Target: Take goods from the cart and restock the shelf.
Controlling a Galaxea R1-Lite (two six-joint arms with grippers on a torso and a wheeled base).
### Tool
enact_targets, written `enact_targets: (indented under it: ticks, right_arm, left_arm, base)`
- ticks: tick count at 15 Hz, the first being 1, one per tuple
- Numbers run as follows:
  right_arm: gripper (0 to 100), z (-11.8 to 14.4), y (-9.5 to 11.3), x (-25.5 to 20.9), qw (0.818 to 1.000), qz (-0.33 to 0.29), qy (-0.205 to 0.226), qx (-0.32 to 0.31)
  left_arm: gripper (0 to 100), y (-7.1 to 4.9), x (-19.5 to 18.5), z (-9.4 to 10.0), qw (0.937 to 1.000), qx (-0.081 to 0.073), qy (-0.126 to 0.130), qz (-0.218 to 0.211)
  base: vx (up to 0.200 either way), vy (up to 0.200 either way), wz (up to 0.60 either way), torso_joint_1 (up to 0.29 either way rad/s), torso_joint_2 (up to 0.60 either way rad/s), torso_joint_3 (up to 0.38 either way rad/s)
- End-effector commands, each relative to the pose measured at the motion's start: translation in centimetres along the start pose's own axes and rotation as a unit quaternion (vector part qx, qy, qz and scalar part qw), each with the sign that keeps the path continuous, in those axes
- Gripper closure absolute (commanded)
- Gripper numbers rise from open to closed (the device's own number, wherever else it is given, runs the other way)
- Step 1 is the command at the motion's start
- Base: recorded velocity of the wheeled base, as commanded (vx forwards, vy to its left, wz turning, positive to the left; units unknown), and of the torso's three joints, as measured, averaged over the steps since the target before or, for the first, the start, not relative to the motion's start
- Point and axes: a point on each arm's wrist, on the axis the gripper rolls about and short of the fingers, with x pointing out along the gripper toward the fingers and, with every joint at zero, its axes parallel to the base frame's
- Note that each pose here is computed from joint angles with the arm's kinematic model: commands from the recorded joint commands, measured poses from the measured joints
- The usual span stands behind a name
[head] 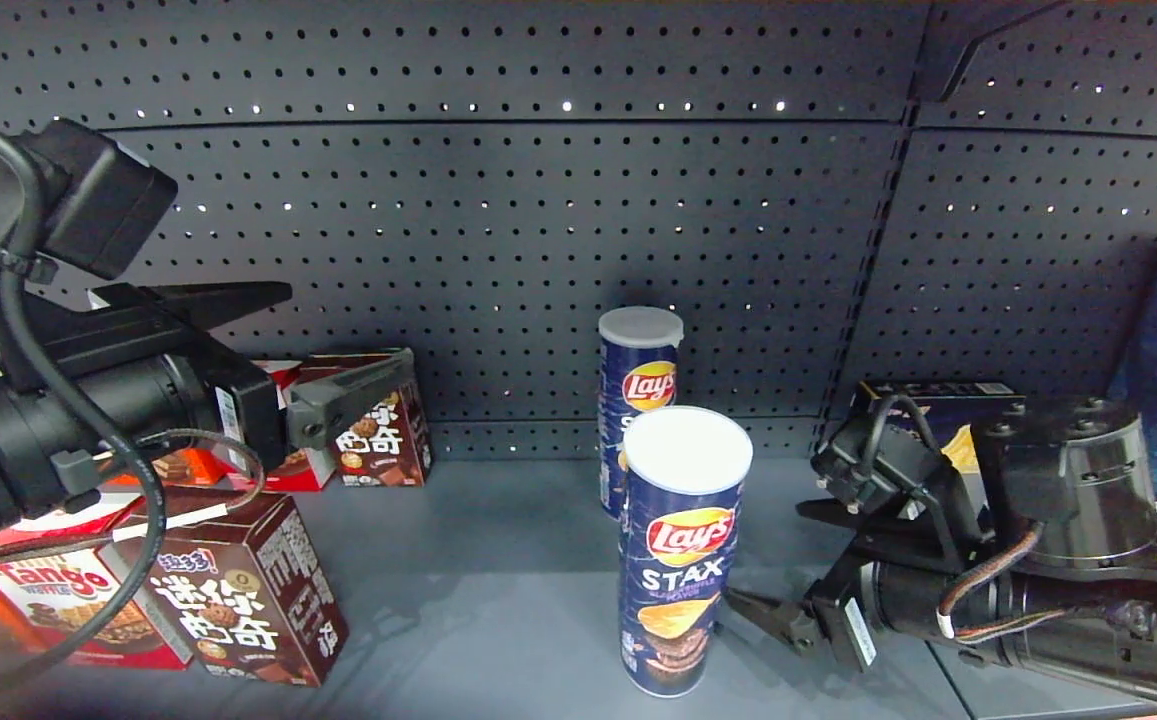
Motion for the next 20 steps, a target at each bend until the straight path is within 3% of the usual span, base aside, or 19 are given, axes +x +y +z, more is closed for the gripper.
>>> enact_targets:
  ticks: [1, 14, 20]
  right_arm:
    - [0, 0.0, 0.3, 0.4, 1.000, 0.001, 0.004, -0.002]
    - [0, -0.2, 0.7, 1.0, 1.000, 0.008, 0.009, -0.006]
    - [0, -0.2, -0.4, 1.1, 1.000, -0.011, 0.009, 0.004]
  left_arm:
    - [0, 0.0, 0.1, 0.0, 1.0000, 0.000, 0.001, 0.000]
    - [0, 0.2, 0.0, -0.2, 1.0000, -0.001, 0.003, -0.001]
    - [0, 0.2, 0.0, -0.3, 1.0000, -0.001, 0.004, -0.002]
  base:
    - [0.000, 0.000, 0.00, 0.000, 0.00, 0.000]
    - [0.000, 0.000, 0.00, 0.000, 0.00, 0.000]
    - [0.000, 0.000, 0.00, 0.000, 0.00, 0.000]
